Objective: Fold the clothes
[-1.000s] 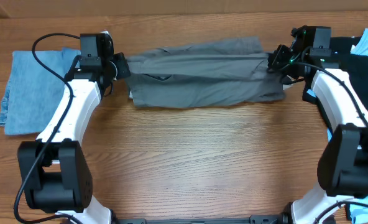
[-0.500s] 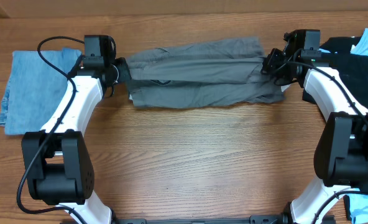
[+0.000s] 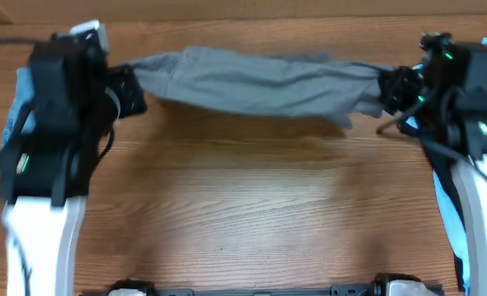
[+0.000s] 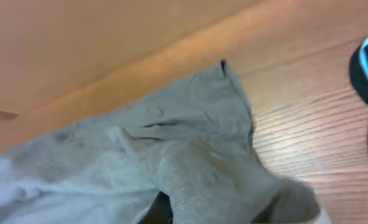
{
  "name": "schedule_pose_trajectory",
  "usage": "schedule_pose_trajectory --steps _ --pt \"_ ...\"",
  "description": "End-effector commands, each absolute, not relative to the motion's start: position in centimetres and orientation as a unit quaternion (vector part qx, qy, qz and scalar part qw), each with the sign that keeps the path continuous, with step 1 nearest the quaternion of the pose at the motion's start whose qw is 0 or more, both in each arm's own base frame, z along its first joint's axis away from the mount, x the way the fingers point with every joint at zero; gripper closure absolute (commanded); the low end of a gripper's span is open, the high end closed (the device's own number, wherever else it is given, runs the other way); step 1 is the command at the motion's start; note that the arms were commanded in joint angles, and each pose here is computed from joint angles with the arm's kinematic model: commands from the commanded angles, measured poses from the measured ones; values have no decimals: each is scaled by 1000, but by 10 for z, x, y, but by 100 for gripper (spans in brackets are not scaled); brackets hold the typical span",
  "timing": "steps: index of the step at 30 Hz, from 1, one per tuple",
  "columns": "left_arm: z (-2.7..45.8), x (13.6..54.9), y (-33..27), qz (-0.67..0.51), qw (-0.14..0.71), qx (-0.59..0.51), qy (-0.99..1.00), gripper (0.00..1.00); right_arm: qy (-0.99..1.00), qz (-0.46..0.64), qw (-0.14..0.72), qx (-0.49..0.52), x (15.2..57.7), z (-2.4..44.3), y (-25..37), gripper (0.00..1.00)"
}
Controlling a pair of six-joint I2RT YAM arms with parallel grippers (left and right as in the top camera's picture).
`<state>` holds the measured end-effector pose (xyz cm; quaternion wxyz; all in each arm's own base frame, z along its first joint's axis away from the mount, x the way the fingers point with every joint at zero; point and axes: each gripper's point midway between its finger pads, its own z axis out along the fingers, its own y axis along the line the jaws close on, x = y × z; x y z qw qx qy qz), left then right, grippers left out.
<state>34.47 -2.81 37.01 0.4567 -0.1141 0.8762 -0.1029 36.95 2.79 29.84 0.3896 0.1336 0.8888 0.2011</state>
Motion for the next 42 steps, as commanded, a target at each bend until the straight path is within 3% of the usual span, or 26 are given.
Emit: schedule_pose_trajectory --steps 1,8,17,22,31,42 --pt "427 287 -20 -121 527 -144 829 96 865 190 444 135 324 354 23 96" --pt "490 172 -29 -199 602 -116 764 96 844 193 485 124 227 424 30 96" --pt "545 98 -62 -309 628 -37 713 96 798 204 556 111 147 502 36 96" --pt "547 95 -58 -303 632 -45 712 96 796 203 560 110 133 507 36 96" --pt "484 162 -47 -247 548 -109 792 96 838 197 491 130 171 480 33 96" --pt "507 129 -75 -326 537 -56 776 96 841 196 486 131 152 481 35 96"
